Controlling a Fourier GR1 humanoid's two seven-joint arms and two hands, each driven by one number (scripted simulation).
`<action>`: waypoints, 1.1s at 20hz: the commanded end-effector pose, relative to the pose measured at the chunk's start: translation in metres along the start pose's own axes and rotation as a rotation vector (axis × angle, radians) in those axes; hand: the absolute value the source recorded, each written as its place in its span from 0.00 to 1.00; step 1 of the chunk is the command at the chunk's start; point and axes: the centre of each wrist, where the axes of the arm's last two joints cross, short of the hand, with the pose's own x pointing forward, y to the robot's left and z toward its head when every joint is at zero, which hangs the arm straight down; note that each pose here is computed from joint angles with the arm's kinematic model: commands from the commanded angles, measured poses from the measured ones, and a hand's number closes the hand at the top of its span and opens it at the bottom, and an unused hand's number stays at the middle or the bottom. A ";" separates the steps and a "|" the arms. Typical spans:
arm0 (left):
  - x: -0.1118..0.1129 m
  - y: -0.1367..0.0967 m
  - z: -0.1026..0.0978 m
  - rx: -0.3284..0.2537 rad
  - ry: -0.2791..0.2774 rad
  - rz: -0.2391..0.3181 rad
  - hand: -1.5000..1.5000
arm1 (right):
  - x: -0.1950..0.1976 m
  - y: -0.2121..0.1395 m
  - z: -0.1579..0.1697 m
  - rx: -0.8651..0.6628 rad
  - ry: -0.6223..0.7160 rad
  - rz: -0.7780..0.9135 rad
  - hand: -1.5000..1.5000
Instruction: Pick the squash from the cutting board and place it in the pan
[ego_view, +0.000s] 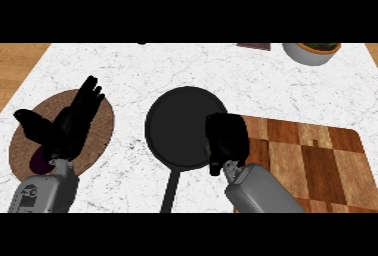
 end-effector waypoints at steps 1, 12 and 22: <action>0.002 -0.010 -0.005 -0.044 0.002 -0.009 0.50 | 0.044 -0.029 0.014 -0.214 0.060 0.024 1.00; 0.008 -0.020 -0.015 -0.057 0.002 -0.024 0.50 | 0.099 -0.092 0.022 -0.496 0.202 0.024 1.00; -0.006 -0.018 -0.011 -0.027 0.013 -0.014 0.50 | 0.114 -0.127 0.009 -0.570 0.329 -0.108 1.00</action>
